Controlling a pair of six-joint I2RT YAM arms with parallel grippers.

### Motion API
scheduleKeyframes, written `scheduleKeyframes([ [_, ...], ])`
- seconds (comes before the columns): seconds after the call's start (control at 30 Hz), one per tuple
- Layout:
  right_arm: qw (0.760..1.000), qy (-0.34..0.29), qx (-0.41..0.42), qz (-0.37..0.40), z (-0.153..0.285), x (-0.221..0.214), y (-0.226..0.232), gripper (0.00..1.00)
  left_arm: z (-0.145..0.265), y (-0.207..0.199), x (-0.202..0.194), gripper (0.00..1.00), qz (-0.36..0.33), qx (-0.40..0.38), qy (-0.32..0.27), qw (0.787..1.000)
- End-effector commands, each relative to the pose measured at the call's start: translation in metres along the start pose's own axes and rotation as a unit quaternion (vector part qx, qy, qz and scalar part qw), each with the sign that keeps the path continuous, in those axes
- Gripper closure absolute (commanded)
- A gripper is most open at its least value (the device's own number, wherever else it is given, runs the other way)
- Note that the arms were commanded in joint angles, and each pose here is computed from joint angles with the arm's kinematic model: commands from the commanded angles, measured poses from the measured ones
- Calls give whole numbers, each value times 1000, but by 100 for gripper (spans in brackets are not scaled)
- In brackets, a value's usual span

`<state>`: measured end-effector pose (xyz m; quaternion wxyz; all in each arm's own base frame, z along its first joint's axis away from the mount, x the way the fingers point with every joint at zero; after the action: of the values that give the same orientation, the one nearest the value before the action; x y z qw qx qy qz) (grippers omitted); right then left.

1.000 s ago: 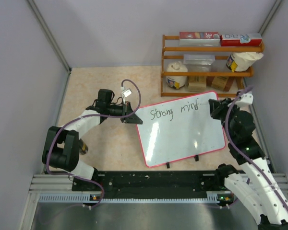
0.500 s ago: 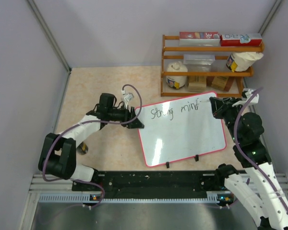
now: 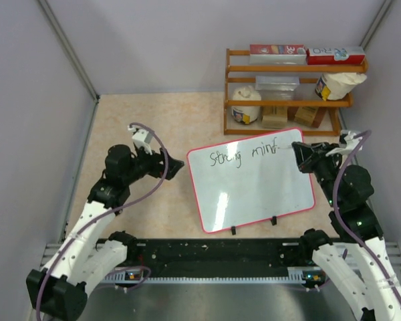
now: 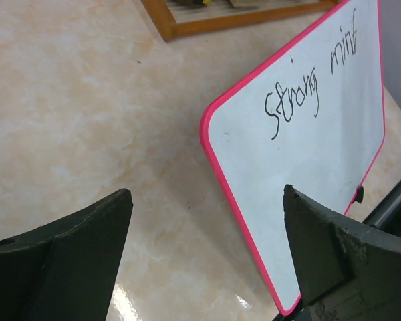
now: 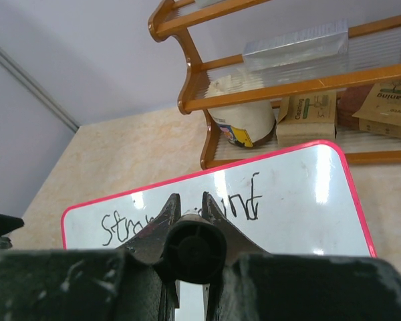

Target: Write a sentence on the whiteboard

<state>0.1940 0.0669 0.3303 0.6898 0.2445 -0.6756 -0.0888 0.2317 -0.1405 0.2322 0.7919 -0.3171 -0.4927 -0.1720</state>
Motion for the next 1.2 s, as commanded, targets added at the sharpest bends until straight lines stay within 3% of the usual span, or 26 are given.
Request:
scheduleKeyframes([
  [0.0, 999, 23, 24, 11, 8, -6, 4, 100, 30, 9, 6, 1, 39, 99, -59, 993],
  [0.27, 996, 78, 48, -2, 22, -40, -1, 100, 57, -13, -16, 1, 112, 65, -97, 987],
  [0.53, 994, 103, 45, 7, 24, -57, -8, 100, 48, -20, -30, 1, 150, 8, -120, 981],
  [0.93, 987, 143, 67, -5, -7, -74, -2, 100, 26, -13, -32, 3, 113, 2, -46, 993],
  [1.17, 985, 148, 93, -9, -13, -78, 3, 100, 10, -7, -39, 3, 125, -3, -11, 992],
])
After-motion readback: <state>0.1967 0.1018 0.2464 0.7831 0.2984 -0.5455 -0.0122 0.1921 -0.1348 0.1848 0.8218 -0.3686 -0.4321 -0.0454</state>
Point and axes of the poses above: each gripper's point midway between its finger pads, its own z axis back along the fingers, its own y axis along the line the jaws close on, x = y × z, the point moved 5 cm from there along z, back along the fingers, and after that the axes turned 4 degrees about -z, right-handed, at the moved point
